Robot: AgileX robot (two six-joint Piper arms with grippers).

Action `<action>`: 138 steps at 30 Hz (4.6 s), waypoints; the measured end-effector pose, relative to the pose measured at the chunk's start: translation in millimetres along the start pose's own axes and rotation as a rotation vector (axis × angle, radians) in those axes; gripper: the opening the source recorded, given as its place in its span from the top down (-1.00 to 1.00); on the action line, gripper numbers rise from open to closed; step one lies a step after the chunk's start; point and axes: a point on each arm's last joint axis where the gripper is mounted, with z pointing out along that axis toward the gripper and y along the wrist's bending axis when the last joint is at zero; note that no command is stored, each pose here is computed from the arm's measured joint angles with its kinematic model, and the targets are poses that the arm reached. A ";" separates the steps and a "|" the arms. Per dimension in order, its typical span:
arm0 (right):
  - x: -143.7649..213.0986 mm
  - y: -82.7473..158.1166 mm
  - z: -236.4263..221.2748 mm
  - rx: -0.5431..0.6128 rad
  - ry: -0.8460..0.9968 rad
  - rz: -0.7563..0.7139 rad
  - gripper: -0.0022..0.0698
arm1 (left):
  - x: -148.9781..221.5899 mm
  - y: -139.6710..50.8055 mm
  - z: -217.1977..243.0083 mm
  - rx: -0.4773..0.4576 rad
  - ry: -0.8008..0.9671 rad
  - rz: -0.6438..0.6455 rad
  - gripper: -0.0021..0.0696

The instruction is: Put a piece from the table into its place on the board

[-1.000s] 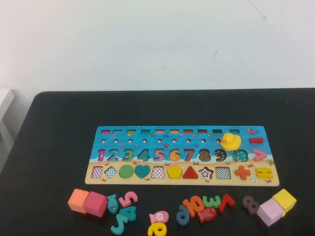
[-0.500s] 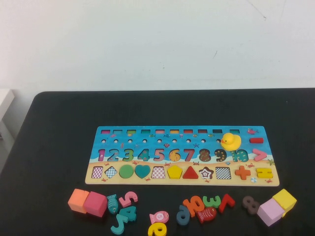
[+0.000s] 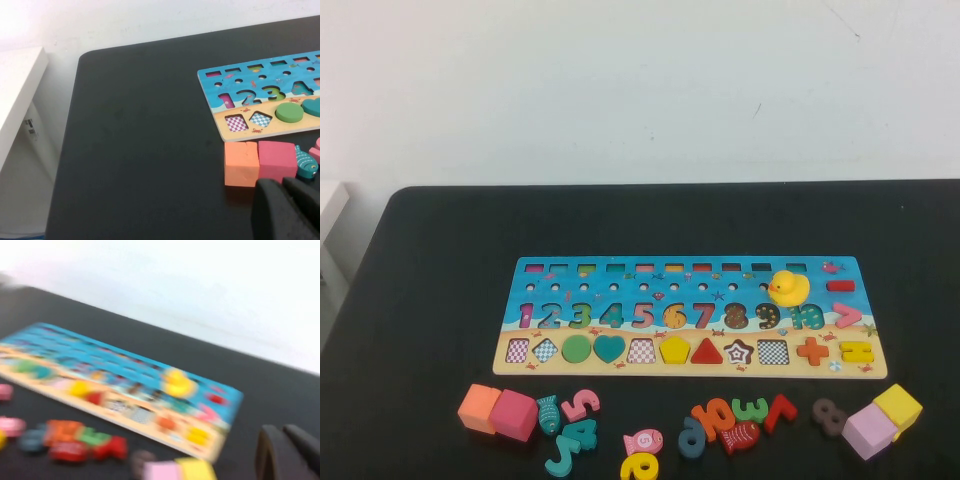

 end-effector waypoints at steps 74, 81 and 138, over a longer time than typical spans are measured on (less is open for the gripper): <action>50.6 -14.1 3.2 0.396 0.183 0.167 0.89 | 0.0 0.0 0.0 0.000 0.000 0.000 0.95; 50.6 -14.1 3.2 0.396 0.183 0.167 0.89 | 0.0 0.0 0.0 0.000 0.000 0.000 0.95; 51.4 -15.0 2.7 0.407 0.192 0.169 0.89 | 0.1 0.0 0.0 0.000 0.001 0.000 0.95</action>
